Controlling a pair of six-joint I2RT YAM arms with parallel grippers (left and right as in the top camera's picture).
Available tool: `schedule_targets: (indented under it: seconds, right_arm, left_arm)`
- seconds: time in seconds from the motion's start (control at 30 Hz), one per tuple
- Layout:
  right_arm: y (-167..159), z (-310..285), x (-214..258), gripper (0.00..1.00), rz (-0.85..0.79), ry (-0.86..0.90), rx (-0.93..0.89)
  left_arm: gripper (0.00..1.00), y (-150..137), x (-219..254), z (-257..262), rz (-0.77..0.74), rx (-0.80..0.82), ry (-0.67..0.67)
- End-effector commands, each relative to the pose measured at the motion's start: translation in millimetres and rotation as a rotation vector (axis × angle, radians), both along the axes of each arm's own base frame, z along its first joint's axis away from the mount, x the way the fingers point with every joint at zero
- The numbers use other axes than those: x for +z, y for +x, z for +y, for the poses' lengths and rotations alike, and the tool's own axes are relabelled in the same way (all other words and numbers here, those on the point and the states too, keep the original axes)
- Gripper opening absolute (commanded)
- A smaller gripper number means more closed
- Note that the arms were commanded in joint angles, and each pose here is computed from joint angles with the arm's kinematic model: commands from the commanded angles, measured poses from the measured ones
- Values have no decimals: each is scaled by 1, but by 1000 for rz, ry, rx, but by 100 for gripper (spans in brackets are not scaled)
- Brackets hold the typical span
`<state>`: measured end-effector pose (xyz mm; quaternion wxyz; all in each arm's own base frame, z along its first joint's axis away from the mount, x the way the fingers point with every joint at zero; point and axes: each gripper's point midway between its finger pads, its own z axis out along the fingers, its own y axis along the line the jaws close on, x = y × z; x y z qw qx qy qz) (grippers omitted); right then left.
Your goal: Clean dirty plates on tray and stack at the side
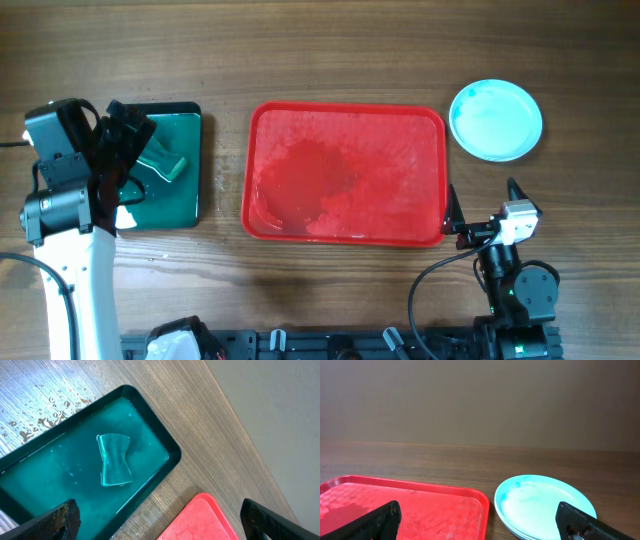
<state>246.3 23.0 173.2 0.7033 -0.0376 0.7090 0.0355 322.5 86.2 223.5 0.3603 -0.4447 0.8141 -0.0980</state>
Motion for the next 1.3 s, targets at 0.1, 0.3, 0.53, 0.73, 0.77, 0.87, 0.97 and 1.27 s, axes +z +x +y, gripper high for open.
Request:
schedule_targets:
  seconds: [0.1, 0.3, 0.53, 0.73, 0.77, 0.87, 0.97, 1.27]
  right_arm:
    - [-1, 2, 2, 100, -13, -13, 15]
    - [-1, 2, 2, 100, -13, -13, 15]
    - [-1, 2, 2, 100, -13, -15, 15]
    - [-1, 2, 2, 100, -13, -15, 15]
    - [-1, 2, 2, 100, -13, -15, 15]
    - [-1, 2, 2, 100, -13, -16, 15]
    - [-1, 2, 2, 100, -13, -15, 15]
    - [-1, 2, 2, 100, -13, -15, 15]
  left_arm:
    - [100, 1, 2, 0, -6, -8, 2]
    - [100, -3, -1, 1, 14, -3, 9]
    - [100, -47, -73, -46, 320, -209, -28]
    - [100, -32, -110, -97, 122, -559, 193]
    - [100, -30, -113, -102, 57, -590, 230]
    - [100, -32, -116, -106, -140, -595, 303]
    - [100, -40, -111, -106, -323, -581, 375]
    - [100, -61, -83, -103, -605, -534, 509]
